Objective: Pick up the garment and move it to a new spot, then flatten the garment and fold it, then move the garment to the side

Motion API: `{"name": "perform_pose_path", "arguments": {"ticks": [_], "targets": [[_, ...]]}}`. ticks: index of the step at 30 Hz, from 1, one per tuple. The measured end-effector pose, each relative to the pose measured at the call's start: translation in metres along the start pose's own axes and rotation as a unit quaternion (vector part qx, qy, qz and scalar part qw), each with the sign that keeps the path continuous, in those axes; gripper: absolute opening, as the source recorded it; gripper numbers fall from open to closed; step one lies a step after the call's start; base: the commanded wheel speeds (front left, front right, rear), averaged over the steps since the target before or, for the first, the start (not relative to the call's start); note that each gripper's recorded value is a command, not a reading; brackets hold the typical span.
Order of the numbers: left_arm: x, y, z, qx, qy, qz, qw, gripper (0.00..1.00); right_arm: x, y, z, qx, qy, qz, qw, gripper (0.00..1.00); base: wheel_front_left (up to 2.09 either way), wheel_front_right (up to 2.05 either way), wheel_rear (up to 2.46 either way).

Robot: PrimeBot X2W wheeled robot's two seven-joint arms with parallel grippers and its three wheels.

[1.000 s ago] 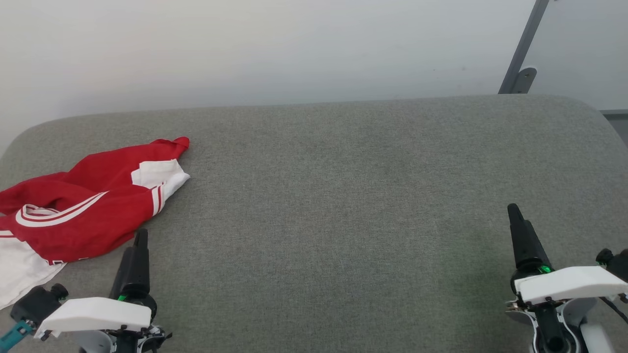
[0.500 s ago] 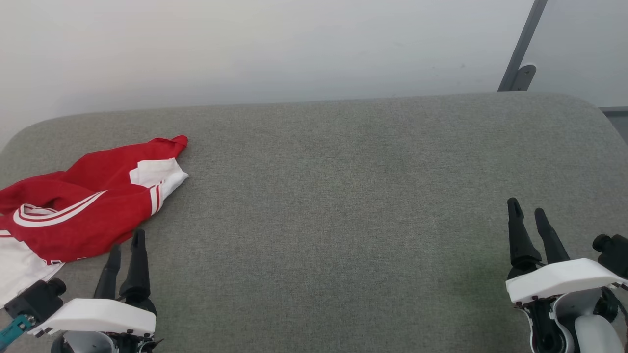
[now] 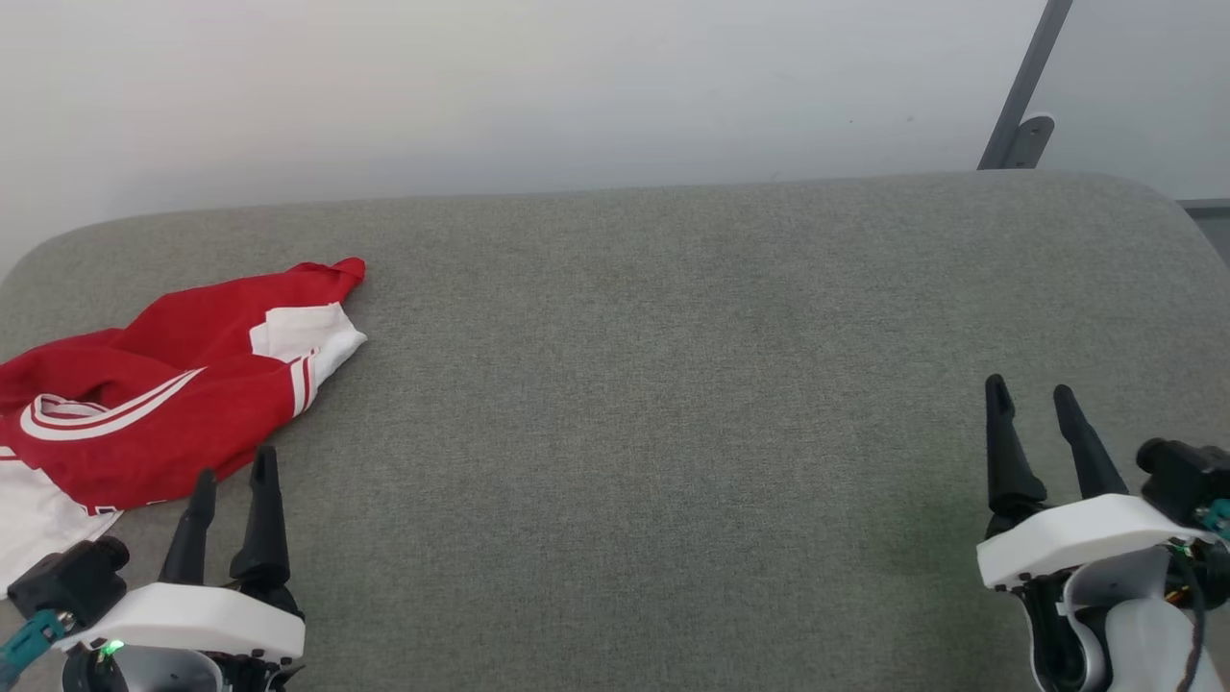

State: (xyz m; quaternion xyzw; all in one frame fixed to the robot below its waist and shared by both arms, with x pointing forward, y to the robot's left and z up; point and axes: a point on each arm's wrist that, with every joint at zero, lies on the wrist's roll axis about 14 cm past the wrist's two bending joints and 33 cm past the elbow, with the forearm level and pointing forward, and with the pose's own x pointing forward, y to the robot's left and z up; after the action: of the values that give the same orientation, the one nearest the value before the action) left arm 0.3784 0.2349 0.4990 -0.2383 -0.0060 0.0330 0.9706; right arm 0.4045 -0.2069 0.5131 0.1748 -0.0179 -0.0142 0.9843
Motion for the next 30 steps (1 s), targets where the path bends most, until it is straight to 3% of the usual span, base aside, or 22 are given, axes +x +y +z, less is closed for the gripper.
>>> {"name": "perform_pose_path", "arguments": {"ticks": [18,30], "targets": [[-0.0002,0.0084,-0.0021,0.103,0.005,-0.006,0.995,1.00,0.0071,0.0042,-0.0052,-0.115,0.004,0.016,0.993,1.00,0.00,0.00,0.00],[0.0011,0.0096,-0.0046,0.156,0.008,-0.015,0.988,1.00,0.0089,0.0081,-0.0065,-0.161,-0.001,0.027,0.987,1.00,0.00,0.00,0.00]]}}
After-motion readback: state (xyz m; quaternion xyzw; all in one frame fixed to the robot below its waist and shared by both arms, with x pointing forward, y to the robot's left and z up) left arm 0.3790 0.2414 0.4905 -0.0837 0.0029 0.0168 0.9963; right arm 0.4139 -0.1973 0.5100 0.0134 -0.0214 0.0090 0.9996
